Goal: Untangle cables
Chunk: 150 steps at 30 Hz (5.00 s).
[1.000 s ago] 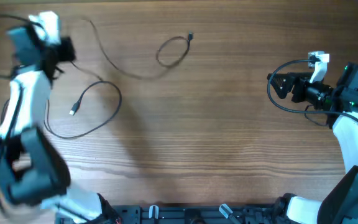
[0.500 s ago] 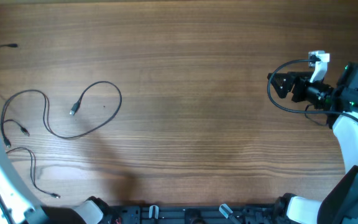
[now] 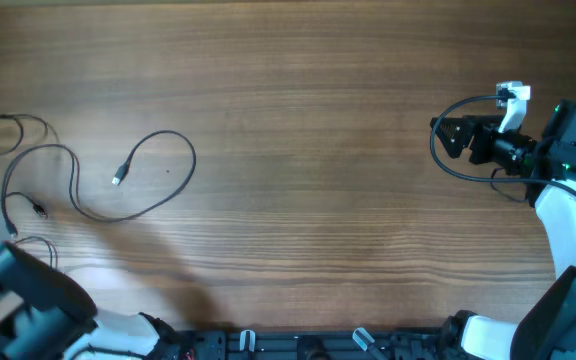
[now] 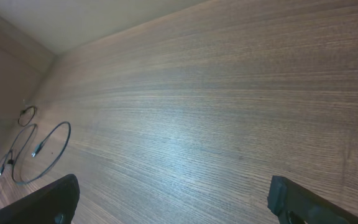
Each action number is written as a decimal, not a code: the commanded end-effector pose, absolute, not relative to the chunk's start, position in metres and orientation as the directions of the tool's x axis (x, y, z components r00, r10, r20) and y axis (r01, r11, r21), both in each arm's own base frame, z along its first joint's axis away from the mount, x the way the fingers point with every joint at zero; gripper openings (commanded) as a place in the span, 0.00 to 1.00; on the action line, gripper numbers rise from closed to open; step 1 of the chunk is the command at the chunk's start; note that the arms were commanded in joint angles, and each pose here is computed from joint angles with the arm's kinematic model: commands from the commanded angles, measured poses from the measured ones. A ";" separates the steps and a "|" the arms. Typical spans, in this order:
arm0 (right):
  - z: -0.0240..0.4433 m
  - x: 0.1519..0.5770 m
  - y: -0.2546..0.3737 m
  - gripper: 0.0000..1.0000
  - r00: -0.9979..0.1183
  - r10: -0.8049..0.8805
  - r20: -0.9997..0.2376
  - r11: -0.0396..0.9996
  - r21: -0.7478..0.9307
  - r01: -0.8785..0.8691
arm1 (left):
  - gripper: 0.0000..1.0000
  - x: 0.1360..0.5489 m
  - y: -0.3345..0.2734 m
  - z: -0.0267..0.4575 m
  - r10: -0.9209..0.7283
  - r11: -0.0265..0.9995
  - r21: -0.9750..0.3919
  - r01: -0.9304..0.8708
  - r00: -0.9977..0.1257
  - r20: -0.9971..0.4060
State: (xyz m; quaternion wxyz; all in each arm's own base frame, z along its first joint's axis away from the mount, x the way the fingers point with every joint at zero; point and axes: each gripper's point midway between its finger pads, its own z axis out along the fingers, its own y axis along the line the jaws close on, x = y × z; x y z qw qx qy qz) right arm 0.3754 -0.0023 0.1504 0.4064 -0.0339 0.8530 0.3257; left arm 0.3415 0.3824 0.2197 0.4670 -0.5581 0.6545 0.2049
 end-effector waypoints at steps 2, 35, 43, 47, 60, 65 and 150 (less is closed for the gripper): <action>0.151 0.376 0.001 1.00 -0.662 0.187 -0.726 0.777 0.522 -0.353 | 1.00 0.341 0.386 0.147 -0.665 0.246 -0.224 -0.943 0.004 -0.747; 0.150 0.376 0.000 1.00 -0.664 0.190 -0.723 0.780 0.522 -0.345 | 0.90 0.337 -0.023 0.013 -0.033 0.998 -0.057 -0.028 -0.995 -0.090; 0.150 0.376 0.000 1.00 -0.666 0.193 -0.721 0.779 0.525 -0.342 | 0.67 0.331 -0.012 -0.005 -0.035 0.999 0.003 -0.035 -0.994 -0.103; 0.150 0.376 0.001 1.00 -0.669 0.194 -0.718 0.779 0.527 -0.340 | 0.58 0.330 -0.004 -0.005 -0.035 0.998 0.047 -0.039 -0.994 -0.102; 0.150 0.376 0.000 1.00 -0.668 0.194 -0.718 0.779 0.527 -0.340 | 0.43 0.304 0.071 -0.022 -0.252 0.961 0.100 -0.259 -0.964 -0.079; 0.150 0.376 0.000 1.00 -0.668 0.194 -0.718 0.779 0.527 -0.340 | 0.40 0.267 0.168 -0.021 -0.688 0.694 0.162 -0.701 -0.713 -0.139; 0.022 0.346 0.059 1.00 -0.908 -0.160 -0.387 0.982 0.032 -0.186 | 1.00 0.300 -0.084 0.221 0.006 0.977 -0.165 0.134 -0.793 -0.609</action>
